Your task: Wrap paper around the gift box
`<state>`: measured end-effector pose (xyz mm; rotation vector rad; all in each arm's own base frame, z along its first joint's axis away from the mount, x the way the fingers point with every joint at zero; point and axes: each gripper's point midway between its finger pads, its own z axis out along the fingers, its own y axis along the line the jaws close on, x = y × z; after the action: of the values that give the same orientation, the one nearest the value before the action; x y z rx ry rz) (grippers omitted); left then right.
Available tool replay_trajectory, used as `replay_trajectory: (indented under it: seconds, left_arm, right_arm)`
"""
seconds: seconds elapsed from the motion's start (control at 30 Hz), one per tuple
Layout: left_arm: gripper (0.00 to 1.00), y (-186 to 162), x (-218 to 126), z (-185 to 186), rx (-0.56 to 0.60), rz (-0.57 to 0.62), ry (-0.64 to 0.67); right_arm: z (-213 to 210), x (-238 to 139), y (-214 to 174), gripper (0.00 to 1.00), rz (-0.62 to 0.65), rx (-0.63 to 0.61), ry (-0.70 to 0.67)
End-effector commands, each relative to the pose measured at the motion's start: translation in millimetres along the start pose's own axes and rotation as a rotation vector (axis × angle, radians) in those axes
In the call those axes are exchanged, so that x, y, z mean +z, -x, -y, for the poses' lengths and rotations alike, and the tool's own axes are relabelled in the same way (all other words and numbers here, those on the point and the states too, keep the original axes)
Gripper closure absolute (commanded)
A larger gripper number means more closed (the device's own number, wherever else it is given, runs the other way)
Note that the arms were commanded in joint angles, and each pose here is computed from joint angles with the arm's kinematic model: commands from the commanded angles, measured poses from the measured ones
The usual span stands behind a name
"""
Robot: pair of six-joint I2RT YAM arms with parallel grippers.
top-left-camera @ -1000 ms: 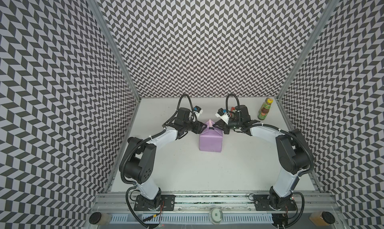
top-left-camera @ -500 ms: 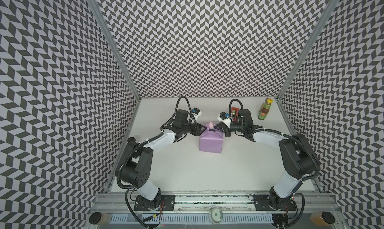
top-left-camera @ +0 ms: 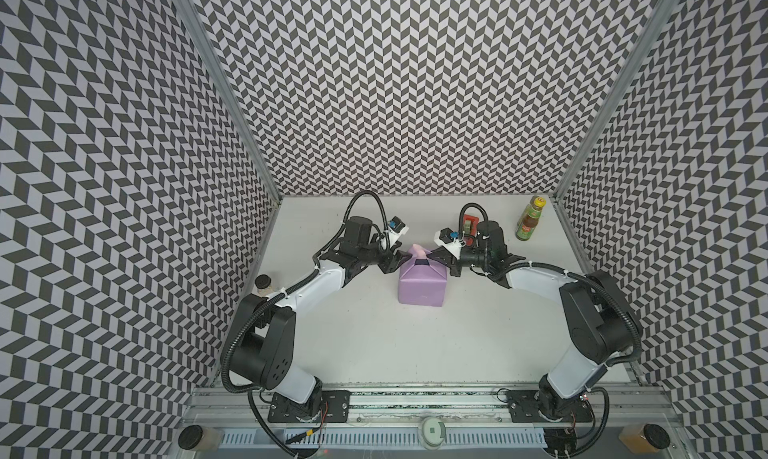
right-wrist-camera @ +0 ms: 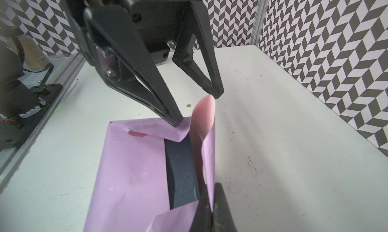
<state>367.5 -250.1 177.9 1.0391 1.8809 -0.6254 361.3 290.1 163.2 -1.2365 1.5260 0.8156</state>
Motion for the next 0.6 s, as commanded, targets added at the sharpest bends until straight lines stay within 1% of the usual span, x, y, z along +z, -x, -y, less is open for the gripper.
replay_trajectory:
  seconds: [0.0,0.07,0.17,0.23,0.37,0.5,0.57]
  left_arm:
    - [0.45,-12,-5,1,0.107,-0.035,-0.019]
    - [0.46,-17,-4,-1,0.13,-0.049,-0.014]
    - [0.46,-17,-1,-3,0.139,-0.05,-0.023]
    - [0.45,-14,2,1,0.161,-0.041,-0.06]
    - [0.44,-13,10,-1,0.197,-0.037,-0.086]
    - [0.46,-13,18,3,0.23,-0.04,-0.148]
    - [0.49,-16,19,4,0.258,-0.05,-0.168]
  right_arm:
    - [-1,-4,22,1.0,0.062,-0.107,-0.011]
    - [0,-3,23,1.0,0.062,-0.108,-0.012]
    - [-2,-3,22,1.0,0.065,-0.106,-0.007]
    - [-2,-2,22,1.0,0.066,-0.107,-0.004]
    - [-3,-2,24,1.0,0.07,-0.109,-0.002]
    - [-4,-1,23,1.0,0.068,-0.11,0.0]
    - [-4,-1,23,1.0,0.065,-0.111,-0.002]
